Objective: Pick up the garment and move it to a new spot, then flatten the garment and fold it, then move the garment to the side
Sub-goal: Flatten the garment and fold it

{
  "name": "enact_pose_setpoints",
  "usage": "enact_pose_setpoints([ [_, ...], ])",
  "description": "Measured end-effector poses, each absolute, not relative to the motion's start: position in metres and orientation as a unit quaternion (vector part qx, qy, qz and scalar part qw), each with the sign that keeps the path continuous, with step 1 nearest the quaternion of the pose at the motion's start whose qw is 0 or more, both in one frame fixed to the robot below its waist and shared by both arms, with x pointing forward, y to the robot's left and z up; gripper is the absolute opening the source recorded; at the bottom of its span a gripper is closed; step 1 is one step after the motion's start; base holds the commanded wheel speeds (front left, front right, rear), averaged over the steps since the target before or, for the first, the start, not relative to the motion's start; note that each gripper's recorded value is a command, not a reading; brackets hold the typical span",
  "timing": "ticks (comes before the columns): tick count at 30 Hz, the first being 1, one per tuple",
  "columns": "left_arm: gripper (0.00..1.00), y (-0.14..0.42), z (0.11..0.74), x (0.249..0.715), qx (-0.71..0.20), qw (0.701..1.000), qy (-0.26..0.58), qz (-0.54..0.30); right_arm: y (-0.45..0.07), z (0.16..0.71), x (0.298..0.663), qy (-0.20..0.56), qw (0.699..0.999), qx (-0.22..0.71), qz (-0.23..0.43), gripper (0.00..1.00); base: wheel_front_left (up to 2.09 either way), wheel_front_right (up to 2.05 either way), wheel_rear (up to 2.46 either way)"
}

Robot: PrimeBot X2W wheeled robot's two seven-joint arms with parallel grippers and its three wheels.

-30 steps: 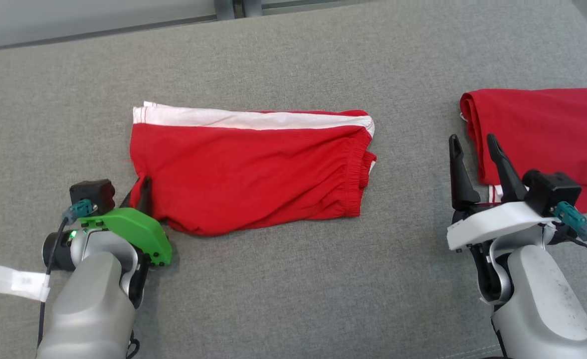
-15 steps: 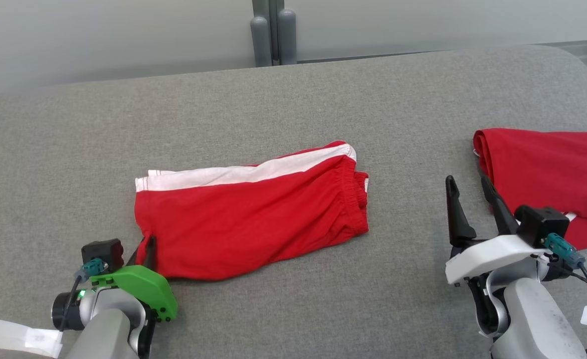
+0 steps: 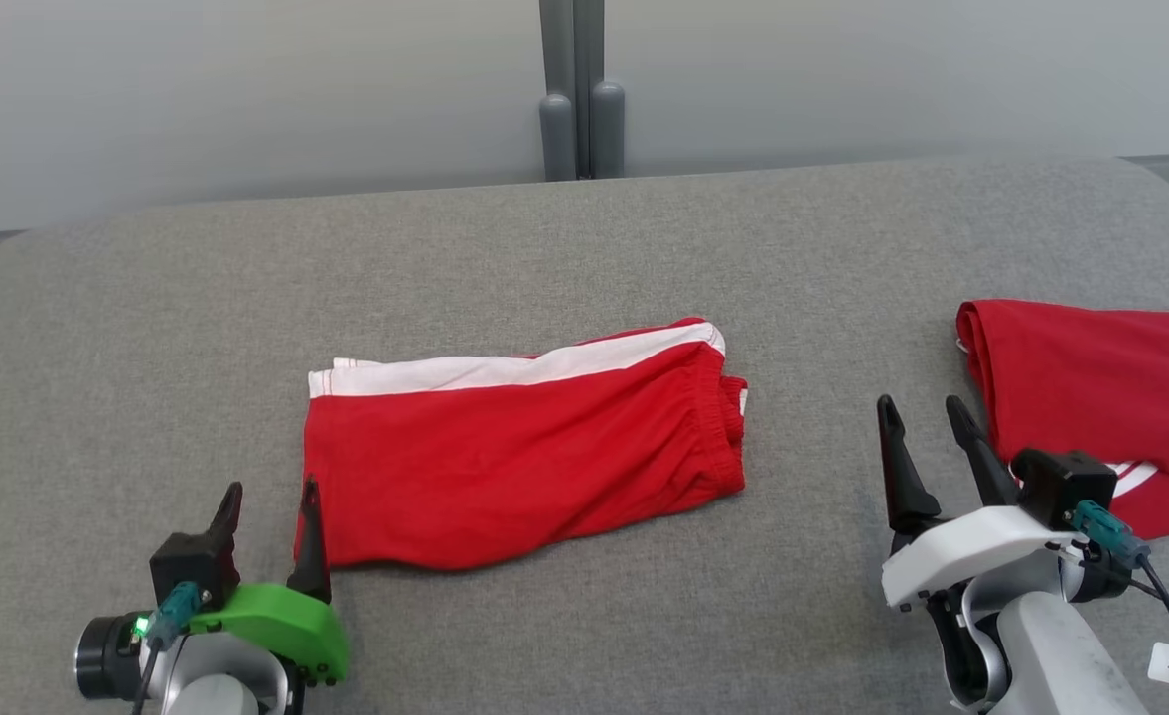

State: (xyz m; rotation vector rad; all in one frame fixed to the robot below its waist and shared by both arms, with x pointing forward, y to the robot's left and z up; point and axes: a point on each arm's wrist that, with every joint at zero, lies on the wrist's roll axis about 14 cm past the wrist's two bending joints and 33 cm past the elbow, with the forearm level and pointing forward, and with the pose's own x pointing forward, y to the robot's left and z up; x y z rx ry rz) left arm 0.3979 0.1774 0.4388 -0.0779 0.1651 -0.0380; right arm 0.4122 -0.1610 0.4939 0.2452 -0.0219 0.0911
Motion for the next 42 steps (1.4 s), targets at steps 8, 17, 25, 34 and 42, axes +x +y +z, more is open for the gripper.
enact_pose_setpoints([
  [8,1.0,0.186,0.453,0.369,-0.036,0.998,0.049,0.002,-0.148,0.497,0.406,-0.012,0.99,0.125,0.063,1.0,0.0,0.0,0.0],
  [17,1.0,0.186,0.445,0.351,-0.04,0.997,0.058,0.003,-0.12,0.474,0.408,0.028,0.986,0.134,0.097,1.0,0.0,0.0,0.0],
  [25,1.0,0.189,0.443,0.358,-0.043,0.997,0.063,0.005,-0.091,0.475,0.451,0.04,0.981,0.144,0.127,1.0,0.0,0.0,0.0],
  [34,1.0,0.215,0.427,0.344,-0.051,0.993,0.089,0.052,-0.061,0.43,0.475,0.112,0.974,0.13,0.148,1.0,0.0,0.0,0.0],
  [42,1.0,0.227,0.417,0.339,-0.053,0.99,0.106,0.075,-0.058,0.383,0.463,0.185,0.963,0.145,0.135,1.0,0.0,0.0,0.0],
])
